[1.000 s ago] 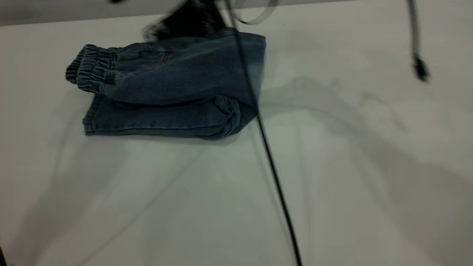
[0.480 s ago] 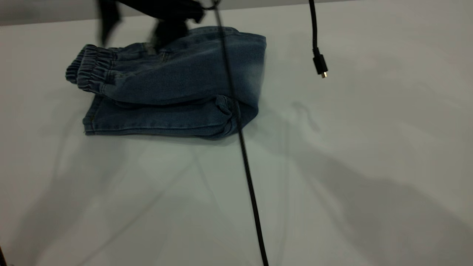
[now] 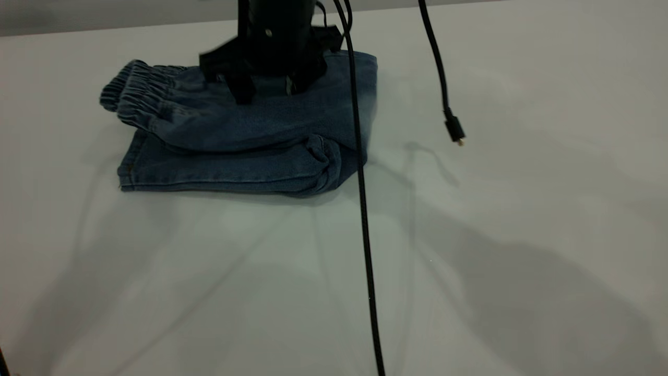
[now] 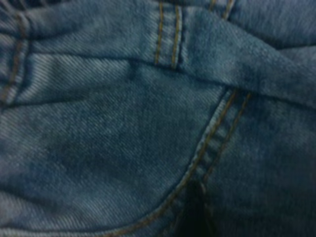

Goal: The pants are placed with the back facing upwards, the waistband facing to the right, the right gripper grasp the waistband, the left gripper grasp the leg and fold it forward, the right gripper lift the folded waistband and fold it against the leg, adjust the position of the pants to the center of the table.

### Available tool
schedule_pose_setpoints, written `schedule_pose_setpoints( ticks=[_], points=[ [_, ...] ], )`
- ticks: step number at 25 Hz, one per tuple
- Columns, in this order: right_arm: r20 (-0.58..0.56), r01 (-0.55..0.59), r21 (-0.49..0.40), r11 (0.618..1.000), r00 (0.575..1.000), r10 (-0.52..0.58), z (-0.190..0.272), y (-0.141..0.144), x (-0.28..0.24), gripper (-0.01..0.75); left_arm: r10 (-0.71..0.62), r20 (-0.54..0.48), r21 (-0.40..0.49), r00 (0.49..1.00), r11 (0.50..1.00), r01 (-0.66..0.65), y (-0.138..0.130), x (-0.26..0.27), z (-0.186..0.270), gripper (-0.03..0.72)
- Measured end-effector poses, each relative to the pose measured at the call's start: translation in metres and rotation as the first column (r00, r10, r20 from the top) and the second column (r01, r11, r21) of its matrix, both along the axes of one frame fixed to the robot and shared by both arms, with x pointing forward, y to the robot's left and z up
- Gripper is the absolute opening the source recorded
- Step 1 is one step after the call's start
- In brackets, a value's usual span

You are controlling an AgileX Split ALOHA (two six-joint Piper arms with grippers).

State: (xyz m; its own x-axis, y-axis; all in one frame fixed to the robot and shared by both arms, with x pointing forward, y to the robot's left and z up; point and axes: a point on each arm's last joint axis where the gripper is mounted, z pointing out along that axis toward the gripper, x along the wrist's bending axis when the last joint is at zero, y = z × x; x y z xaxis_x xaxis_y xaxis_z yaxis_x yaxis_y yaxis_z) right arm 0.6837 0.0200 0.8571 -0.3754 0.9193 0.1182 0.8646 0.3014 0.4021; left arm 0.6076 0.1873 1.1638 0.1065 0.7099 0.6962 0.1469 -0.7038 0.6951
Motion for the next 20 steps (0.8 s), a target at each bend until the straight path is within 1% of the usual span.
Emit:
schedule_pose_setpoints(
  ticks=[5,9,12,17,20],
  points=[
    [-0.085,-0.014,-0.081,0.997,0.996,0.007,-0.011,-0.006,-0.006,0.471,0.0,0.0,0.0,1.0,1.0,0.0,0.0,0.0,0.0,0.508],
    [-0.154,-0.068,-0.165,0.984,0.987,0.042,-0.013,-0.013,-0.013,0.471,-0.001,0.0,0.0,1.0,1.0,0.001,0.0,0.0,0.0,0.508],
    [-0.197,-0.105,-0.231,0.967,0.979,0.059,-0.014,-0.019,-0.017,0.471,-0.002,0.0,0.0,1.0,1.0,0.002,0.0,0.0,0.0,0.508],
    [-0.256,-0.147,-0.373,0.916,0.965,0.051,-0.014,-0.033,-0.021,0.463,-0.006,0.001,-0.001,1.0,1.0,0.006,-0.001,0.0,0.0,0.508],
    [-0.257,-0.159,-0.391,0.907,0.965,0.058,-0.014,-0.034,-0.021,0.454,-0.008,0.002,-0.001,1.0,1.0,0.008,-0.001,0.0,0.0,0.508]
  ],
)
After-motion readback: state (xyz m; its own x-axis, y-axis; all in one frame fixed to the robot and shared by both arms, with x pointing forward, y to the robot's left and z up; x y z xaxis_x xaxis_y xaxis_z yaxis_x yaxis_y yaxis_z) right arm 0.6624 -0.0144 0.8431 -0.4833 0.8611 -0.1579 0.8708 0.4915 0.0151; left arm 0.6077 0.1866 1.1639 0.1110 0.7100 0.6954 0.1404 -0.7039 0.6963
